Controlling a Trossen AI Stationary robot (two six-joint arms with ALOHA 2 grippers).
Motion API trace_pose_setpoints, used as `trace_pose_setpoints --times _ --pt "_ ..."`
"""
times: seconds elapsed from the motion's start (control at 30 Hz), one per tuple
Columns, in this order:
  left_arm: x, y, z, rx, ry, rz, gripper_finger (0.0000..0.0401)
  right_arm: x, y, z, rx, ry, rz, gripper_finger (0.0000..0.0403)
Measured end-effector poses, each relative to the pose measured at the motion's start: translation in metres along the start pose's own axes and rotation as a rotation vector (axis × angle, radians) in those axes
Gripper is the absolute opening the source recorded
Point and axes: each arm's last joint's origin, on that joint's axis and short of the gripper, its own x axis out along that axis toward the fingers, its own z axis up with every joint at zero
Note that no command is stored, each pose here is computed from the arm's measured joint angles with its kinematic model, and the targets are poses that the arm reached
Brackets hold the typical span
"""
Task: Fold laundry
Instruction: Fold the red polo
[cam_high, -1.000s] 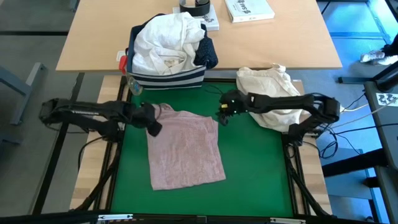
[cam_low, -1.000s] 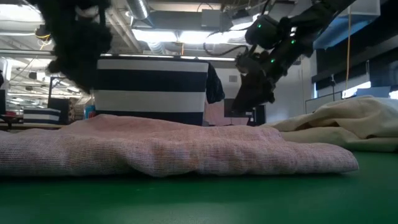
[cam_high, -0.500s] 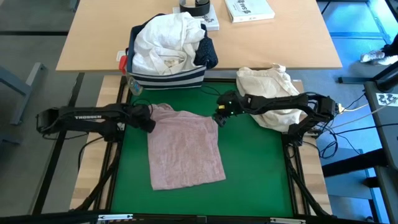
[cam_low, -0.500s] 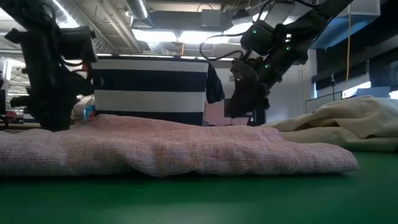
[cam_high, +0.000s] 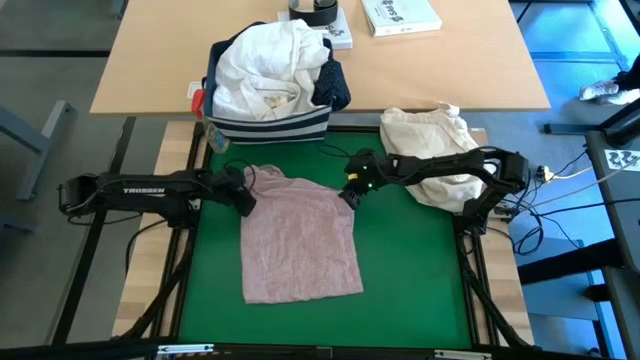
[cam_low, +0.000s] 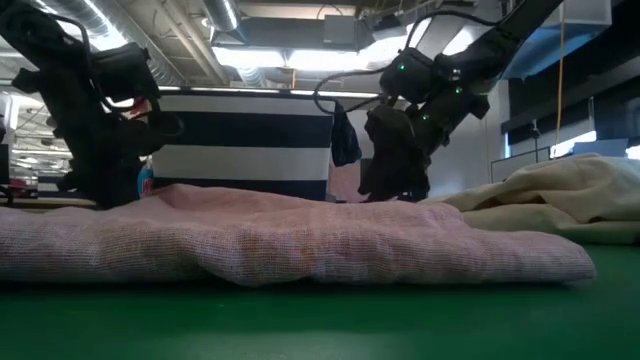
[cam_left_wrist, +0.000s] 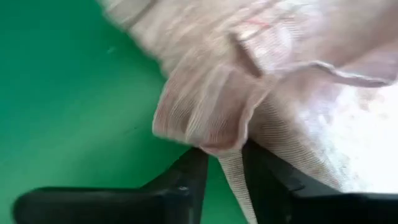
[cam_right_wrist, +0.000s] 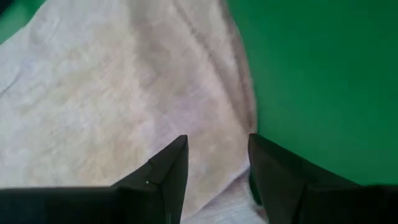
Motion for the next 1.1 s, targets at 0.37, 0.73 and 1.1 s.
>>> trace_pose_setpoints --times 0.37,0.73,1.1 --pt "-0.001 -0.005 0.001 0.150 0.038 -0.111 0.0005 0.004 -0.004 -0.005 -0.046 0.032 -0.053 0.0168" --pt "-0.020 -0.014 0.015 0.255 -0.032 -0.141 0.0006 0.014 -0.005 -0.006 -0.062 0.043 0.038 0.0097" --pt "-0.024 -0.014 0.015 0.242 -0.056 -0.152 0.0003 0.014 -0.005 -0.007 -0.131 0.055 0.044 0.0018"
